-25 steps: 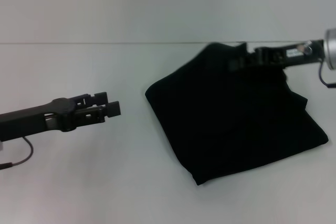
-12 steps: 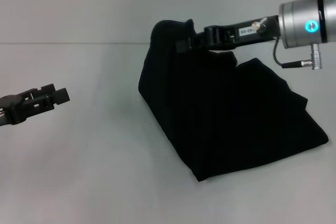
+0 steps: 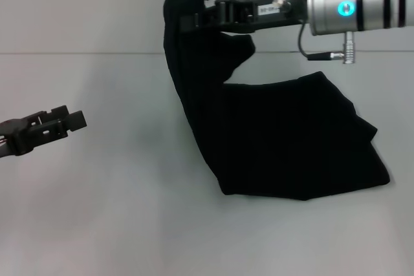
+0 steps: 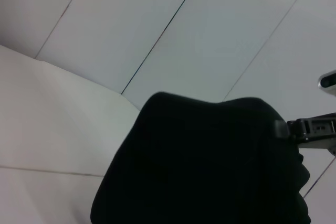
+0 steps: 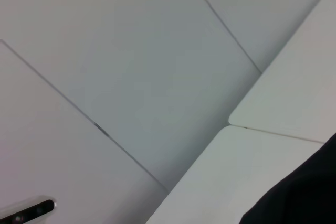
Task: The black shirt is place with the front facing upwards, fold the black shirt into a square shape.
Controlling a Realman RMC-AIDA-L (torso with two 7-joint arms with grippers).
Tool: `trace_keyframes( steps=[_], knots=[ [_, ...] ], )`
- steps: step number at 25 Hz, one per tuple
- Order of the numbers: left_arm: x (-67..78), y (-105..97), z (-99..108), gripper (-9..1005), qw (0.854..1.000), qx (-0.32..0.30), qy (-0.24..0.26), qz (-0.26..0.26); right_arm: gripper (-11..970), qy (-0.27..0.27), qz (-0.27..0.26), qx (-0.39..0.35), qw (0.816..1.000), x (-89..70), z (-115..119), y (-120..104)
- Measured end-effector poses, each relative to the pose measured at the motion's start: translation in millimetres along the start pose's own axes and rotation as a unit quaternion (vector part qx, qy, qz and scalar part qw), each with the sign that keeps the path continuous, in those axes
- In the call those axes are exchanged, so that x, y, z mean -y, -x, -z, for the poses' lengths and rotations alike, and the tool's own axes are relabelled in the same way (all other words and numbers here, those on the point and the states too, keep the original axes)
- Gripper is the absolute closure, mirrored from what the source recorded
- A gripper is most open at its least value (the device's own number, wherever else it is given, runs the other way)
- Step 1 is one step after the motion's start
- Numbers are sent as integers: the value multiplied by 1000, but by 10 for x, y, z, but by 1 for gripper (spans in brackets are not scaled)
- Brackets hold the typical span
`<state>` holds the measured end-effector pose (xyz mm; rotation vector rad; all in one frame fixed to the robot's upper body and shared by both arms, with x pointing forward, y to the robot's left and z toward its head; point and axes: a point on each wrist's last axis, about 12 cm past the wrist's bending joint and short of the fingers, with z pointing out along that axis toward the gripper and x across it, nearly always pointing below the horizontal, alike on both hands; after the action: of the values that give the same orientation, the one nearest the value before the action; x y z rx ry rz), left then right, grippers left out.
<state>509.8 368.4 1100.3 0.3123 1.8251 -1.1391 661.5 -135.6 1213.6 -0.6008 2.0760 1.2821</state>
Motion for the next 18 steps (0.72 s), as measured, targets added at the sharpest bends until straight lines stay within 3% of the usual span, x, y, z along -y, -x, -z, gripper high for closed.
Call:
trace_keyframes(
  steps=[9,18],
  knots=[
    [-4,22,-8,87,1000,0,0,-1,859,4,21,-4,1000,-106,-167,51],
    [-1,34,-21,88,1000,1,-3,0,861,27,13,31,999,-36,33,29]
  ],
)
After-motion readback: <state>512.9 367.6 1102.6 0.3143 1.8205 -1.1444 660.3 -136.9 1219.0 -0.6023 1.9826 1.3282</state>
